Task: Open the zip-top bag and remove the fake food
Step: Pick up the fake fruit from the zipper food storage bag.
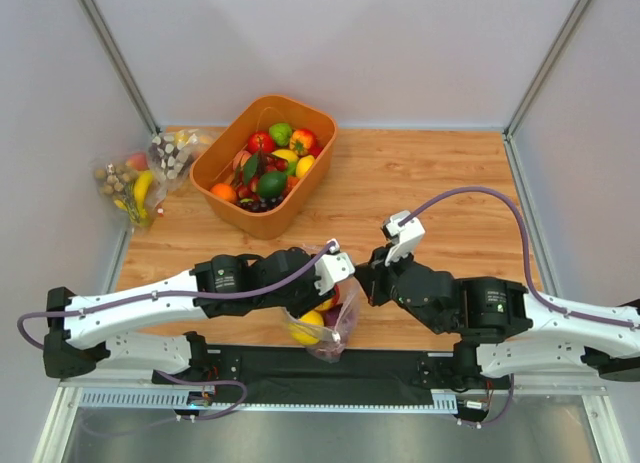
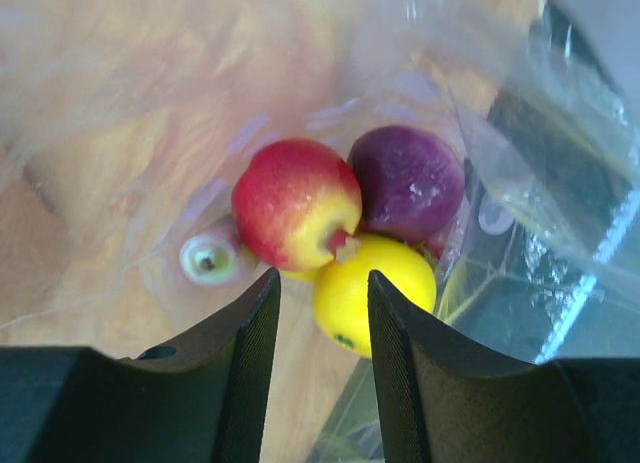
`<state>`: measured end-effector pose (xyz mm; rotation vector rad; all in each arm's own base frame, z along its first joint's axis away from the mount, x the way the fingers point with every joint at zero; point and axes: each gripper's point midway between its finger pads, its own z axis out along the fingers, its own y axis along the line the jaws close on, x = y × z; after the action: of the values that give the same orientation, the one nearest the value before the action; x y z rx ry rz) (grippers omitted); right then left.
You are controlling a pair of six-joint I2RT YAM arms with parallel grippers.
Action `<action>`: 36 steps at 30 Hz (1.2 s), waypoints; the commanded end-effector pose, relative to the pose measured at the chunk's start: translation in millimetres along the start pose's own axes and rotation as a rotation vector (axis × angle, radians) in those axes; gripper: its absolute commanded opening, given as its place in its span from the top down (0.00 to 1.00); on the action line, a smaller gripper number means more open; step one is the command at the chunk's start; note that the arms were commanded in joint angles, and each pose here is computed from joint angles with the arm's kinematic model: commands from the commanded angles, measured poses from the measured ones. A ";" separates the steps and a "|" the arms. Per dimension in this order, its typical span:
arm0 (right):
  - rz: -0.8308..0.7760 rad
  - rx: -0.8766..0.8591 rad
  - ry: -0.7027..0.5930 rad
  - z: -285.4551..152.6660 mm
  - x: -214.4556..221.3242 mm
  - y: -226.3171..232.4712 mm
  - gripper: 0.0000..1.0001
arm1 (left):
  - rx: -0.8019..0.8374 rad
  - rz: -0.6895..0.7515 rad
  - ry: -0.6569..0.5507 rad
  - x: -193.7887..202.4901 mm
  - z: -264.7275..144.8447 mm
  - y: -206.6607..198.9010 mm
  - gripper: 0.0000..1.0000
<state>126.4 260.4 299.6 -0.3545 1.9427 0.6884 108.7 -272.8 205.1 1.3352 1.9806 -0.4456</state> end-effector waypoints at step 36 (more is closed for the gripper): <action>0.056 -0.131 0.106 12.2 43.6 28.5 1.00 | -0.108 -0.169 -0.038 20.3 110.1 35.1 0.05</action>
<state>119.1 260.4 228.4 -0.4677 2.0794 0.5652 159.3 -308.8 130.9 1.1667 2.0333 -0.4577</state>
